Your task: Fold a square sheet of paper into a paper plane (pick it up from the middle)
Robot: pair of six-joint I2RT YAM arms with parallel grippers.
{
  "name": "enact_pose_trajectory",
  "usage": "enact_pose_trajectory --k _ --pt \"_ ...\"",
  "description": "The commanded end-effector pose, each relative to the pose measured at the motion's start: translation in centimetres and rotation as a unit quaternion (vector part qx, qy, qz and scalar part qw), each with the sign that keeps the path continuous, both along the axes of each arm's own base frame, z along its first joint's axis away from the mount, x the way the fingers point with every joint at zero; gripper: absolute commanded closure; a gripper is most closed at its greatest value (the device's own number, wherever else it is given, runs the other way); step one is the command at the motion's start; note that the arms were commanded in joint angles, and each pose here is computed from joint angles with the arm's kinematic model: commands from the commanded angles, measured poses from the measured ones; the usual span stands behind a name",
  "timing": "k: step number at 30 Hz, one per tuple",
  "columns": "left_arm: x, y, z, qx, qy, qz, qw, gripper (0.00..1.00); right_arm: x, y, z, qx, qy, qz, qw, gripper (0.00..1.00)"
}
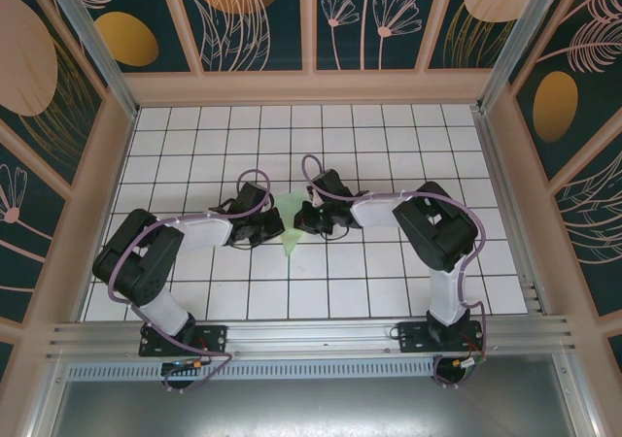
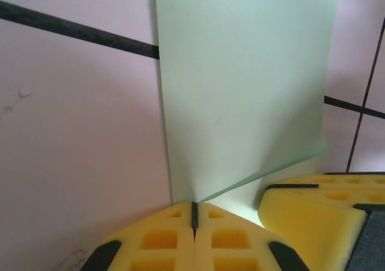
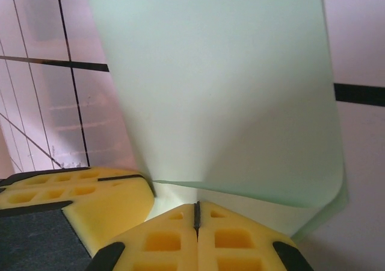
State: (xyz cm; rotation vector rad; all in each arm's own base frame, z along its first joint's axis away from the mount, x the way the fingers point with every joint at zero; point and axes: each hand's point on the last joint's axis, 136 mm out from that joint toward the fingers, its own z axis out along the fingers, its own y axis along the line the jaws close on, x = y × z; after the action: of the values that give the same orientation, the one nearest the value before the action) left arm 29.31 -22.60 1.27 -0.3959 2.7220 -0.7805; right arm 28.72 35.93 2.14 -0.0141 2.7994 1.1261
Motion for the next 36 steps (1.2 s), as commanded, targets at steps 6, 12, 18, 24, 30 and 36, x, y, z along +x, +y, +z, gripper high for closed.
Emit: enact_pose_trajectory --k 6,12,18,24,30,36 --pt "-0.7 0.3 -1.8 0.036 0.02 -0.018 0.999 1.0 -0.5 -3.3 -2.7 -0.046 0.019 -0.033 0.998 1.0" --pt "2.1 -1.5 2.4 0.006 -0.039 -0.026 0.999 0.99 -1.2 -3.8 -3.3 -0.04 0.038 -0.063 0.997 1.0" --pt "1.5 -3.1 6.5 -0.057 -0.071 -0.027 0.996 0.88 -0.9 -4.1 -3.5 -0.044 0.042 -0.084 0.995 1.0" --pt "-1.8 -4.3 5.1 -0.101 -0.027 -0.016 0.994 0.92 -1.1 -4.2 -3.8 -0.046 0.048 -0.086 0.994 1.0" --pt "-3.7 -4.2 3.1 -0.09 0.007 -0.009 0.996 0.95 -1.2 -4.2 -3.9 -0.045 0.05 -0.084 0.994 1.0" --pt "-4.9 -4.4 1.1 -0.076 0.036 -0.013 0.996 0.96 -1.3 -4.3 -4.1 -0.047 0.054 -0.084 0.994 1.0"
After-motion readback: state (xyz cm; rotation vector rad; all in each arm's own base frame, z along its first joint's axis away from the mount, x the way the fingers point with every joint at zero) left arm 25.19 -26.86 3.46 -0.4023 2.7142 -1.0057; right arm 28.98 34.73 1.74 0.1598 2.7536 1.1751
